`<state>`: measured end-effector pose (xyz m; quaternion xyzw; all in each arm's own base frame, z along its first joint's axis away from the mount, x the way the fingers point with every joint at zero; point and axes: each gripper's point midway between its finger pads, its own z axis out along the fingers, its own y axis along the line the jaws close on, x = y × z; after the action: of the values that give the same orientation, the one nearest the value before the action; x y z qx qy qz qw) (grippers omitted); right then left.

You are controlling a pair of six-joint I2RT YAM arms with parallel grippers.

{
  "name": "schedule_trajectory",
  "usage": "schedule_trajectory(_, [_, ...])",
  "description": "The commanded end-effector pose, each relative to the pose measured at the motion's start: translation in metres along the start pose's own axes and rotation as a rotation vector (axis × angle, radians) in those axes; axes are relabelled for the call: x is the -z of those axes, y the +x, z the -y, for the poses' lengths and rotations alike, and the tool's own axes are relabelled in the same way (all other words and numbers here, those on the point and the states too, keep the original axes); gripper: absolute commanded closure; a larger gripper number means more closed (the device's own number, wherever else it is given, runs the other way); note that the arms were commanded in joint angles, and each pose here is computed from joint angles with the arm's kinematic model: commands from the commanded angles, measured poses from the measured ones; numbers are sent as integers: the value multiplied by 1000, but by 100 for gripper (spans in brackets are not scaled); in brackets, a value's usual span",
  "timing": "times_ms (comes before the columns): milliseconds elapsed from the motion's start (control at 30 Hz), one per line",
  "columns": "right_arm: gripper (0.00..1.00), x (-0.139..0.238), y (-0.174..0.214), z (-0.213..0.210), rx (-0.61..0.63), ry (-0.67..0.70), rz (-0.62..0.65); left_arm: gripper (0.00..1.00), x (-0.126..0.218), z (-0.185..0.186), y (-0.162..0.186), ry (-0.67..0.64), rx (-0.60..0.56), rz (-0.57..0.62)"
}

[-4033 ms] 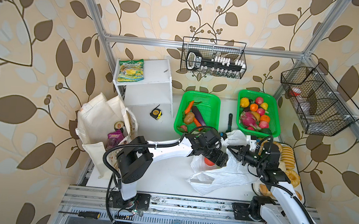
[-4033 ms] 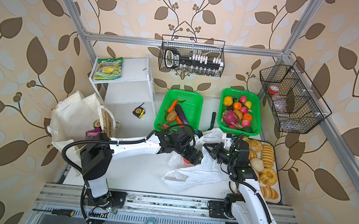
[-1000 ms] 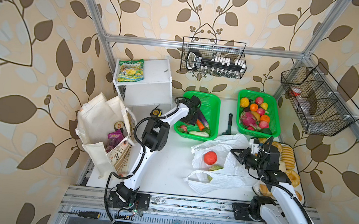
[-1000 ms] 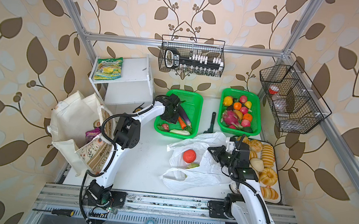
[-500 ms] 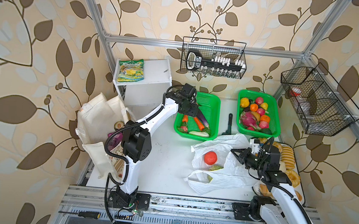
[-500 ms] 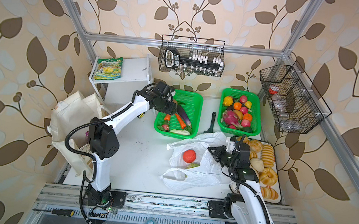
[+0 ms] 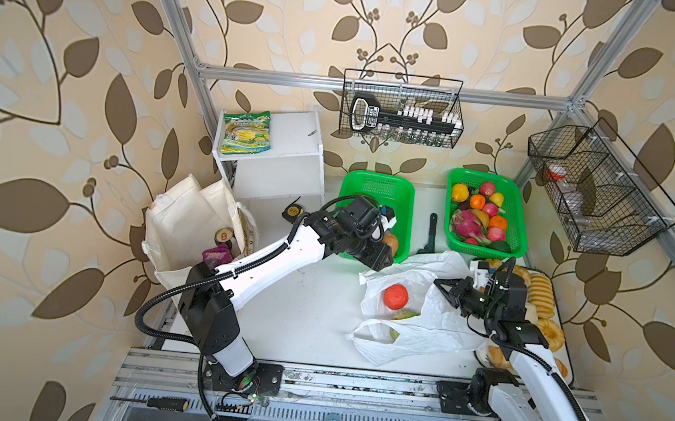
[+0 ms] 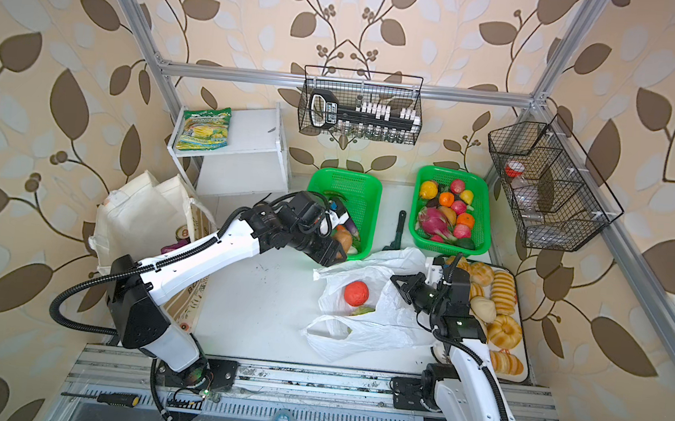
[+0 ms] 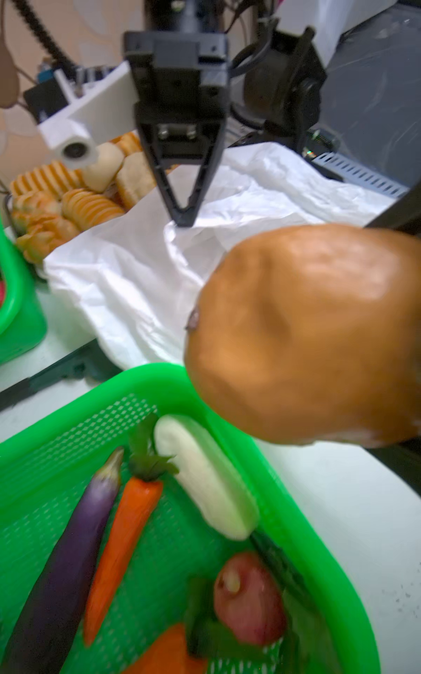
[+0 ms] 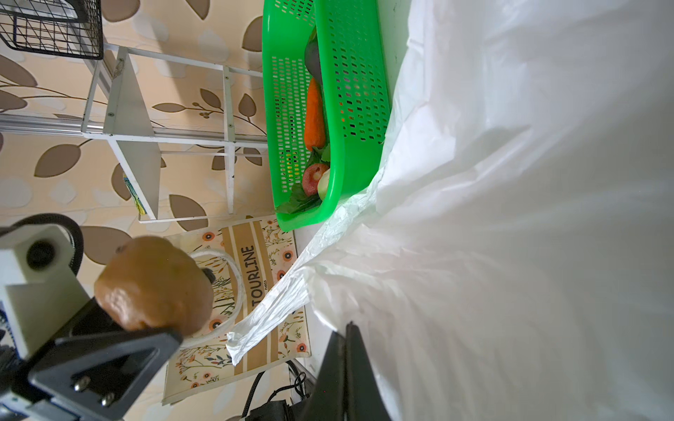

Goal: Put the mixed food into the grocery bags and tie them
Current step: 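Carry the brown potato over the open plastic bag with the left gripper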

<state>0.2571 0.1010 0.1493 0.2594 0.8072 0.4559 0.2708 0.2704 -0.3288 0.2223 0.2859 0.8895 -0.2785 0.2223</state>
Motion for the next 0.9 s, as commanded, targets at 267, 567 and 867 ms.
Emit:
schedule_trajectory(267, [100, 1, -5, -7, -2, -20, 14, 48, -21, 55, 49, 97, -116, -118])
schedule_trajectory(567, [100, 1, -4, -6, -4, -22, 15, 46, -63, 51, 85, -58, -323, -394])
schedule_trajectory(867, [100, 2, -4, -9, -7, -33, 15, 42, -100, 59, 59, -49, -268, -326])
